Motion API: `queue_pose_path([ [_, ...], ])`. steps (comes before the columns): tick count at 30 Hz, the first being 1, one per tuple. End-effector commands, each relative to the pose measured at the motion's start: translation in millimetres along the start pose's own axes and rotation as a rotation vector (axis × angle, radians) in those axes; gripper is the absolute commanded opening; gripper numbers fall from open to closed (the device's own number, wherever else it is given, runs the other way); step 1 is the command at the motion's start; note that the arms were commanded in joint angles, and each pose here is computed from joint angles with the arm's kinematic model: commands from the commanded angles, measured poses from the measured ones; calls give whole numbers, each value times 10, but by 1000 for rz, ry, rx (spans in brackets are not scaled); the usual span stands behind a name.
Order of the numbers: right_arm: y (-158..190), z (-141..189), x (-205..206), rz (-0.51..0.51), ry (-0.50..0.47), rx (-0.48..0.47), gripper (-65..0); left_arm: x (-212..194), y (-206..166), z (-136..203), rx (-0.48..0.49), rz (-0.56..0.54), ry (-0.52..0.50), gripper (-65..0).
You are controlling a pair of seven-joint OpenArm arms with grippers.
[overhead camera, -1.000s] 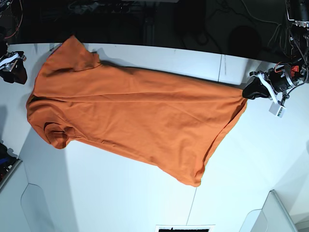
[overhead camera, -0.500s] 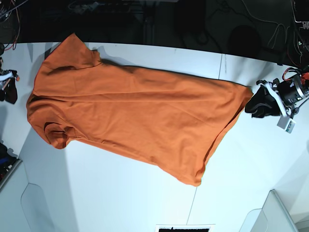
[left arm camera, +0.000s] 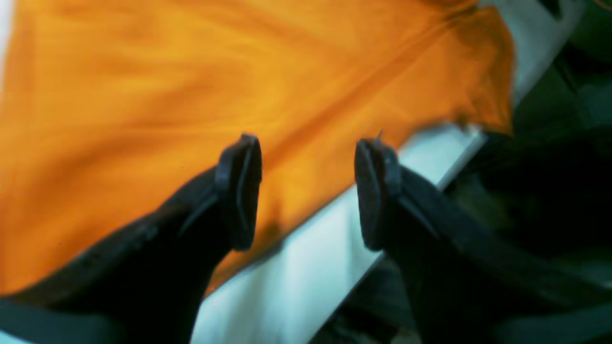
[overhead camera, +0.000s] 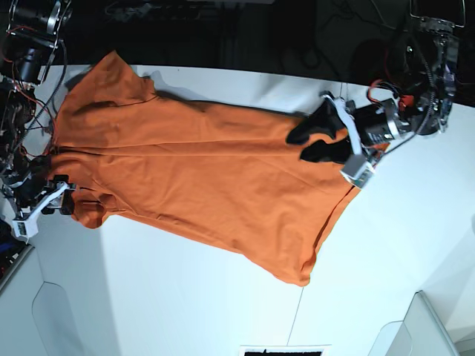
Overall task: Layout the t-shirt on the table in an organized manner, then fold the t-shirt properly
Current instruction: 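Release the shirt and move the left gripper over the shirt body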
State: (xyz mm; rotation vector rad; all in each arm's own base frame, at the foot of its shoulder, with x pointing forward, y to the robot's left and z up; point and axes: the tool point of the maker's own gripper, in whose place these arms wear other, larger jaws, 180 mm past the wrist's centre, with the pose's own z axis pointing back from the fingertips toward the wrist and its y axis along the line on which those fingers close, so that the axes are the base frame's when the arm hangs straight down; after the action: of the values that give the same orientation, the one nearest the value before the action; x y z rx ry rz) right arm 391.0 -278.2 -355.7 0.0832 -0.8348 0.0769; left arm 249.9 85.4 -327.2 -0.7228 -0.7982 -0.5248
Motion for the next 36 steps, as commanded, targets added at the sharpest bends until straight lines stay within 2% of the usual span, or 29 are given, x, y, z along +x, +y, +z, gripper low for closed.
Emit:
queue_pose_path([
  [1, -65, 17, 215, 36, -42, -24, -365, 100, -130, -74, -40, -24, -36, -308],
  [5, -90, -111, 34, 99, 46, -85, -366, -21, -603, -454, -152, -20, -15, -308],
  [9, -294, -167, -137, 108, 87, -157, -366, -171, -733, -727, -139, -70, 11, -308],
  [14, -667, -57, -116, 108, 83, -240, -366, -518, -559, -885, -108, 10, 75, -308],
  [20, -978, 121, 170, 129, 26, -299, -366, -721, -334, -964, -80, 68, 134, -308],
  [25, -1241, 289, 565, 105, -49, -394, -366, -744, -136, -925, -27, -3, 183, -308],
  [29, -1392, 417, 844, 76, -103, -453, -366, -615, 63, -855, 8, -55, 187, -308],
  [36, -1464, 478, 953, 42, -127, -490, -366, -488, 334, -711, 59, -119, 206, -308],
])
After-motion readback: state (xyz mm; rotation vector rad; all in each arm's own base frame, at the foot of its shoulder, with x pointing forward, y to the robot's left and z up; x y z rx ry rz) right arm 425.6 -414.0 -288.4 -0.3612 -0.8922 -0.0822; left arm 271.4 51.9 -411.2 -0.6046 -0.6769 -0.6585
